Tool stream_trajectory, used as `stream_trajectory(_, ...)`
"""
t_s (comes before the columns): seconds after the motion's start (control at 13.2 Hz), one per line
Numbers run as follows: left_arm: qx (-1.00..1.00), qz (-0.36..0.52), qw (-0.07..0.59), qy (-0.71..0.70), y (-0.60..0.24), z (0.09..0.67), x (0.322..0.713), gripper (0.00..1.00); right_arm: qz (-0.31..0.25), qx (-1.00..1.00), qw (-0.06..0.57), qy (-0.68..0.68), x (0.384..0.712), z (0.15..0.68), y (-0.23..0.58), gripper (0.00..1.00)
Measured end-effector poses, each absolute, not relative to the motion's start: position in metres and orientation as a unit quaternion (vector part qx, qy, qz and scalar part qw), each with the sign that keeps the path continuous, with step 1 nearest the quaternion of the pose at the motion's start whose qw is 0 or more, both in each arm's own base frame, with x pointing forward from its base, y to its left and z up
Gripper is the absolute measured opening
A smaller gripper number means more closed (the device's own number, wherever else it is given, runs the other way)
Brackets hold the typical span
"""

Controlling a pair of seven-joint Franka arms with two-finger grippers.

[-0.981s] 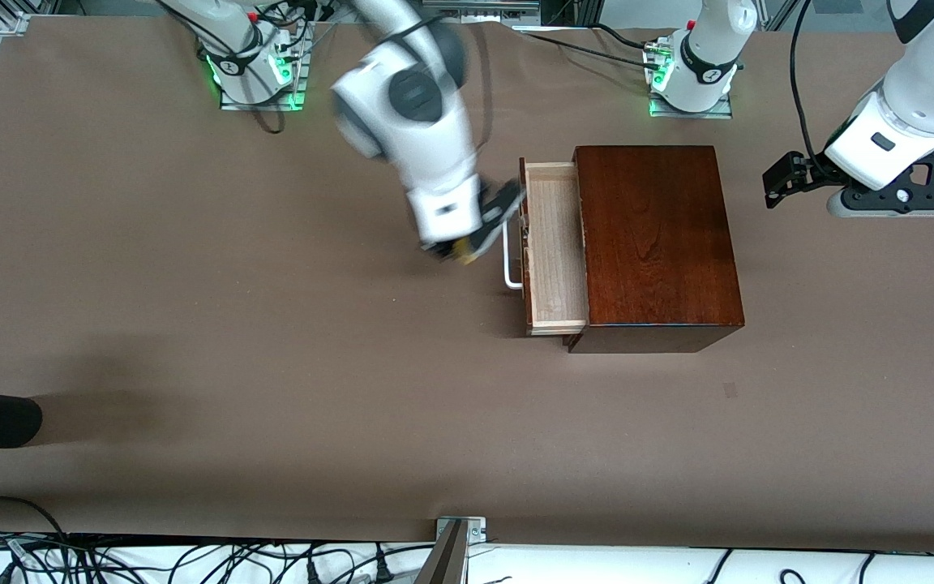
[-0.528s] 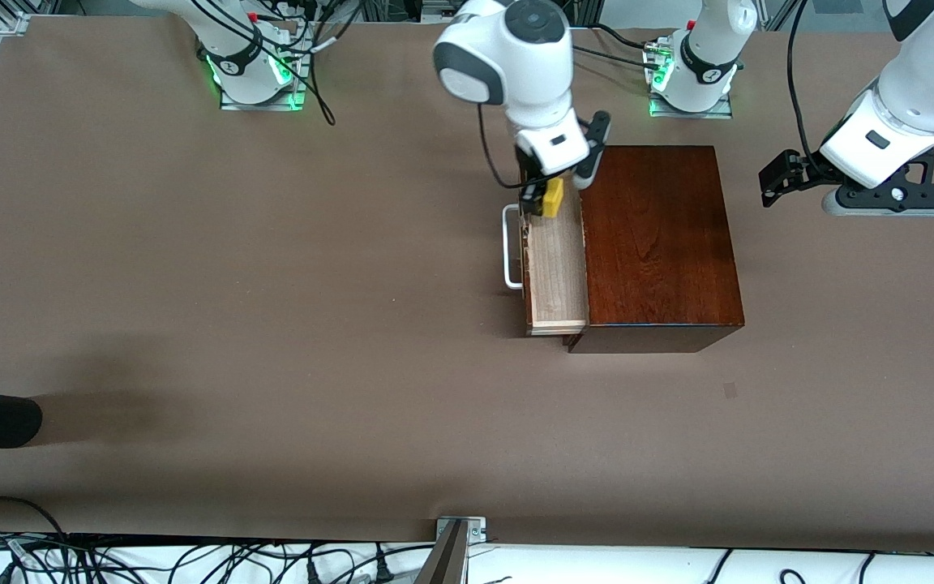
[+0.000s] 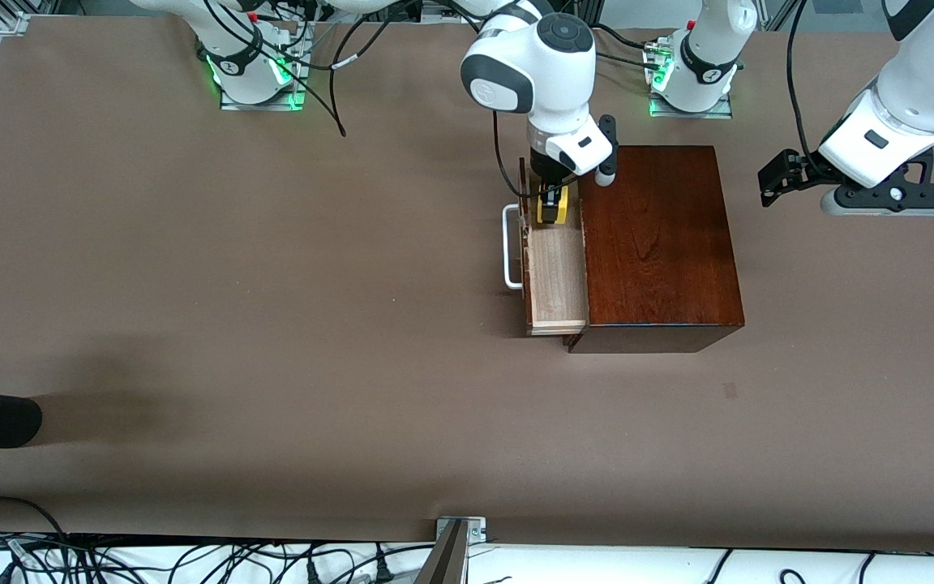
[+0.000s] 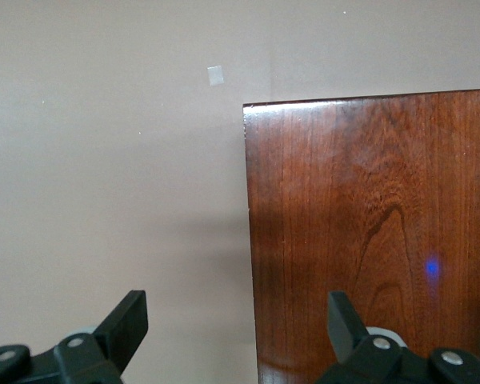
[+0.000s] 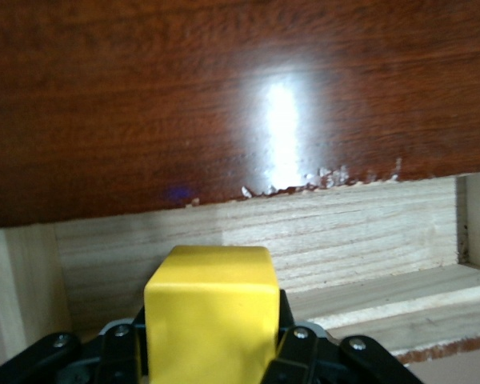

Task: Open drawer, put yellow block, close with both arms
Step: 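Lower the cube into the drawer and open the right gripper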

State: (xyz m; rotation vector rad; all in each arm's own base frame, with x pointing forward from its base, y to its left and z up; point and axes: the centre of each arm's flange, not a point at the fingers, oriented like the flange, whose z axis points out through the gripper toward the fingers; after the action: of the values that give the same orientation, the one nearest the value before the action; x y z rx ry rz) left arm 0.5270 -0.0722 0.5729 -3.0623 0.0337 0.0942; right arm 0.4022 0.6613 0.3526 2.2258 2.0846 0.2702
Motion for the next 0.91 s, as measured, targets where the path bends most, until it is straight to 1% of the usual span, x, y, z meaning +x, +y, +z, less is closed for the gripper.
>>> stream_trajectory(0.3, -0.999, 0.031, 0.039, 0.013, -0.075, 0.573, 0.527, 1.00, 0.075, 0.708, 0.053, 0.700, 0.403, 0.336, 0.660, 0.56)
stream_trajectory(0.91, -0.998, 0.034, 0.041, 0.028, -0.090, 0.576, 0.523, 1.00, 0.065, 0.699, 0.053, 0.710, 0.402, 0.313, 0.664, 0.56)
